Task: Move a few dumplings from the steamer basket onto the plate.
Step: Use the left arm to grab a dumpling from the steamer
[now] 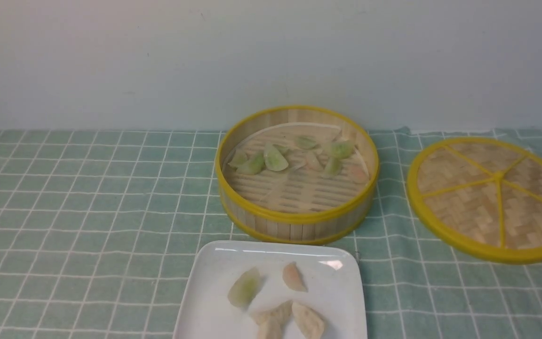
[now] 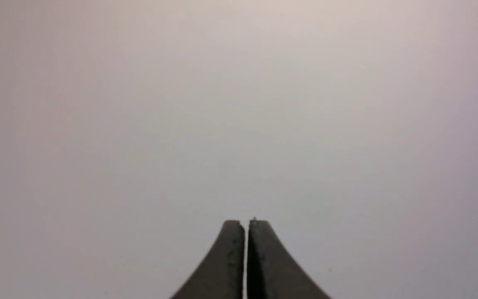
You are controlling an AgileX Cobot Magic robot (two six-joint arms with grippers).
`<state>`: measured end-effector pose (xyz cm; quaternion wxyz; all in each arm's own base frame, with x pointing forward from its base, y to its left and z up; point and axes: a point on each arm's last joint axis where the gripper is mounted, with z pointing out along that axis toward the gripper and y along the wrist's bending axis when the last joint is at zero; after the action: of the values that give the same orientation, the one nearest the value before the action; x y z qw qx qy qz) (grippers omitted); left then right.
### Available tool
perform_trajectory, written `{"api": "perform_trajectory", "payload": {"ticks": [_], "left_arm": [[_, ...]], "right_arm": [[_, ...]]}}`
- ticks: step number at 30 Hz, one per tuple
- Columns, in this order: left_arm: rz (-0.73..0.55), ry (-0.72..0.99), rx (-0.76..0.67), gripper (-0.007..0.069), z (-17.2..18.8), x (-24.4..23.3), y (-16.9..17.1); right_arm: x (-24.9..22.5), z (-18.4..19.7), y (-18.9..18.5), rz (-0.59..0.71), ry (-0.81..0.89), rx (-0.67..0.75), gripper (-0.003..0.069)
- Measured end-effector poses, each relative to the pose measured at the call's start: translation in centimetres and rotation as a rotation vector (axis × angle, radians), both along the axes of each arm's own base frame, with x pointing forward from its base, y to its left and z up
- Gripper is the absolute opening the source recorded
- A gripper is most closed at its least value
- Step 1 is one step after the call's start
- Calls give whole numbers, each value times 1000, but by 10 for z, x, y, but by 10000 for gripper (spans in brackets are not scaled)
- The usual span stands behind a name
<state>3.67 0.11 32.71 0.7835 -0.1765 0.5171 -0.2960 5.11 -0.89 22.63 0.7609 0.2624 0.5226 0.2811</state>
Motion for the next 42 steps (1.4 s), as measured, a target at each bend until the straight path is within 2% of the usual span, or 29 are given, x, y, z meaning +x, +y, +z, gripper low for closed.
{"api": "perform_trajectory", "payload": {"ticks": [2, 3, 5, 6, 8, 10, 11, 12, 15, 17, 19, 22, 28, 35, 39, 42], "left_arm": [[-78, 212, 141, -6, 29, 18, -12], [-83, 237, 161, -6, 31, 20, -13], [-209, 569, 322, -6, 52, 54, -26], [-231, 622, 347, -6, 53, 60, -28], [-390, 929, 510, -6, 53, 112, -39], [-510, 1058, 592, -6, 49, 145, -47], [-530, 1083, 608, -6, 45, 153, -48], [-619, 1152, 657, -6, 35, 182, -56], [-701, 1198, 726, -6, 24, 213, -69], [-771, 1243, 810, -6, 6, 245, -91], [-811, 1249, 877, -6, -2, 262, -112], [-855, 1250, 954, -6, -15, 289, -145], [-883, 1243, 1002, -6, -31, 332, -178], [-828, 1227, 1081, -6, -43, 371, -187], [-745, 1164, 1179, 11, -57, 394, -189], [-680, 1088, 1228, 122, -78, 414, -192]], "right_arm": [[0, 1, 0, 11, -4, 25, -15], [0, 1, 0, 13, 0, 27, -15], [-2, 13, 6, 78, 83, -4, -15], [-3, 19, 8, 99, 109, -20, -15], [-9, 52, 15, 166, 233, -152, -15], [-10, 74, 18, 213, 342, -240, -15], [-10, 79, 18, 225, 368, -260, -15], [-7, 96, 22, 277, 472, -342, -15], [1, 118, 26, 352, 592, -453, -15], [17, 130, 32, 439, 761, -573, -15], [31, 135, 35, 473, 836, -639, -15], [52, 134, 39, 494, 909, -694, -15], [61, 131, 40, 503, 945, -708, -15], [61, 131, 39, 495, 948, -686, -15], [61, 131, 39, 494, 956, -671, -15], [60, 130, 39, 495, 970, -659, -15]]}}
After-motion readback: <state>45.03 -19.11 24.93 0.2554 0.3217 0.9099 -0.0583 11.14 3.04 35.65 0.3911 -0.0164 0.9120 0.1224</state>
